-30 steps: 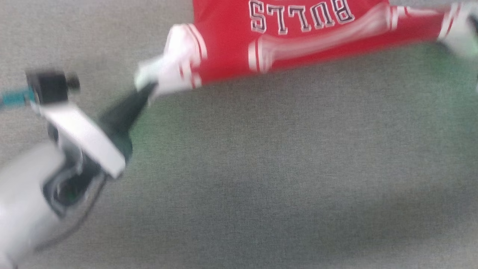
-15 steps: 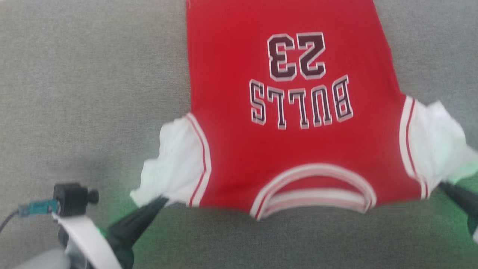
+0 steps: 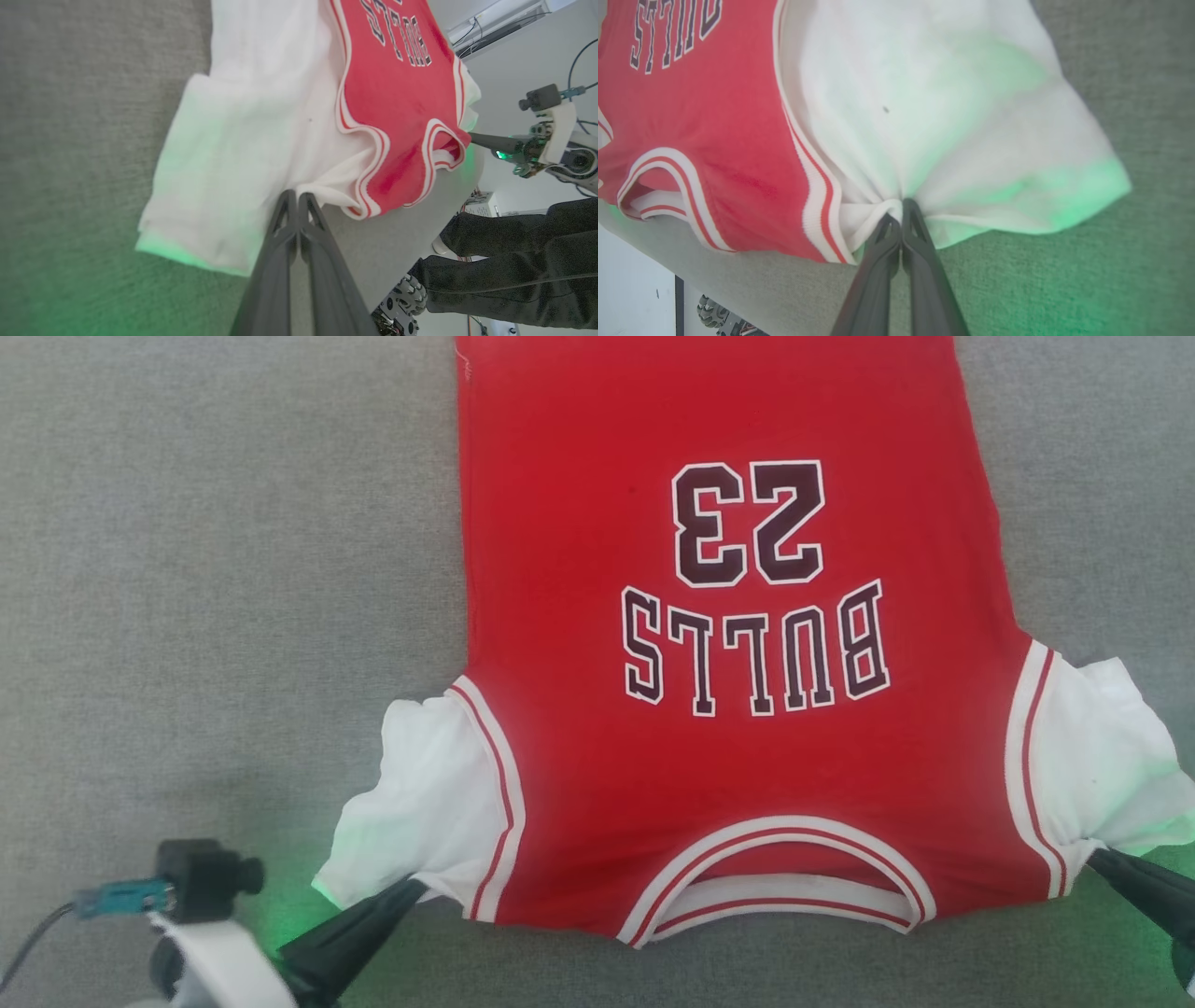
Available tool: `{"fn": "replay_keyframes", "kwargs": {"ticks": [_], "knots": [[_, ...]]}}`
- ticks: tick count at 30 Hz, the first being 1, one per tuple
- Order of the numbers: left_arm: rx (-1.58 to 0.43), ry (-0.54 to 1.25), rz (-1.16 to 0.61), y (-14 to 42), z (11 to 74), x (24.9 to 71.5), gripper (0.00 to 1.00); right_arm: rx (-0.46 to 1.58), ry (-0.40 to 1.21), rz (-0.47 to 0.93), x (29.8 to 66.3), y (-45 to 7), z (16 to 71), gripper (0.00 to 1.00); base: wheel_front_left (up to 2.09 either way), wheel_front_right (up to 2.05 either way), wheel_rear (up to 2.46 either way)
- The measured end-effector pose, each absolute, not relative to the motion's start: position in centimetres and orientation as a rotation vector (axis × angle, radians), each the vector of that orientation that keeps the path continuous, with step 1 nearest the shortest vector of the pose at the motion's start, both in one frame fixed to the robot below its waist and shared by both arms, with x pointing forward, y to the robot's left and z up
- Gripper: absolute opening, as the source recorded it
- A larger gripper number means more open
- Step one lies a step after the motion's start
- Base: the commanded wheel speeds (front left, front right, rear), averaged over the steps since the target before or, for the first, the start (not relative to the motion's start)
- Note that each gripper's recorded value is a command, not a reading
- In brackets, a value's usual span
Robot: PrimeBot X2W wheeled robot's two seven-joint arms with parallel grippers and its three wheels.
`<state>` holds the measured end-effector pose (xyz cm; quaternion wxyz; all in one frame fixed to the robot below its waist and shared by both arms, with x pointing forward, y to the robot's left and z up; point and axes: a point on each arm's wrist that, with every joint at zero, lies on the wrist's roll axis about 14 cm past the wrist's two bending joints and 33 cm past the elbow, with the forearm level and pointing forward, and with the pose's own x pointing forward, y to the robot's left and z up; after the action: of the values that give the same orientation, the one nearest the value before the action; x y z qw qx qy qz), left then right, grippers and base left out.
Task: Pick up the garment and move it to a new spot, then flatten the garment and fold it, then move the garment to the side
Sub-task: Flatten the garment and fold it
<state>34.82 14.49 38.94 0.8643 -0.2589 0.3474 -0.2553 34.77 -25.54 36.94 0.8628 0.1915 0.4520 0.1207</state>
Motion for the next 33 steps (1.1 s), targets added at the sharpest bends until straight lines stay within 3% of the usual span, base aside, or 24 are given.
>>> {"fn": "replay_keyframes", "kwargs": {"ticks": [9,11,12,13,19,23,28,33], "knots": [[-0.504,0.771,-0.538,13.4,36.1,35.8,0.0,0.243,1.045,0.304,35.5,-24.7,34.0,0.0,0.0,0.0,0.0],[-0.506,0.772,-0.536,13.3,35.7,35.9,0.0,0.21,1.047,0.308,35.7,-24.7,33.8,0.56,0.0,0.0,0.0],[-0.507,0.771,-0.535,13.3,35.6,36.0,0.0,0.197,1.046,0.311,35.9,-24.7,33.8,0.97,0.0,0.0,0.0],[-0.507,0.77,-0.536,13.3,35.5,36.1,0.0,0.194,1.047,0.311,36.0,-24.7,33.8,1.0,0.0,0.0,0.0],[-0.523,0.754,-0.536,12.9,35.5,36.4,0.0,0.169,1.005,0.328,37.3,-24.6,36.4,1.0,0.0,0.0,0.0],[-0.526,0.74,-0.542,12.7,35.7,36.4,0.0,0.135,0.92,0.335,40.2,-25.1,40.7,1.0,0.0,0.0,0.0],[-0.52,0.725,-0.557,12.3,35.8,36.6,0.0,0.066,0.8,0.327,45.6,-26.1,45.8,1.0,0.0,0.0,0.0],[-0.517,0.707,-0.575,11.8,35.9,37.3,0.0,0.033,0.676,0.278,54.1,-25.8,48.0,1.0,0.0,0.0,0.0]]}}
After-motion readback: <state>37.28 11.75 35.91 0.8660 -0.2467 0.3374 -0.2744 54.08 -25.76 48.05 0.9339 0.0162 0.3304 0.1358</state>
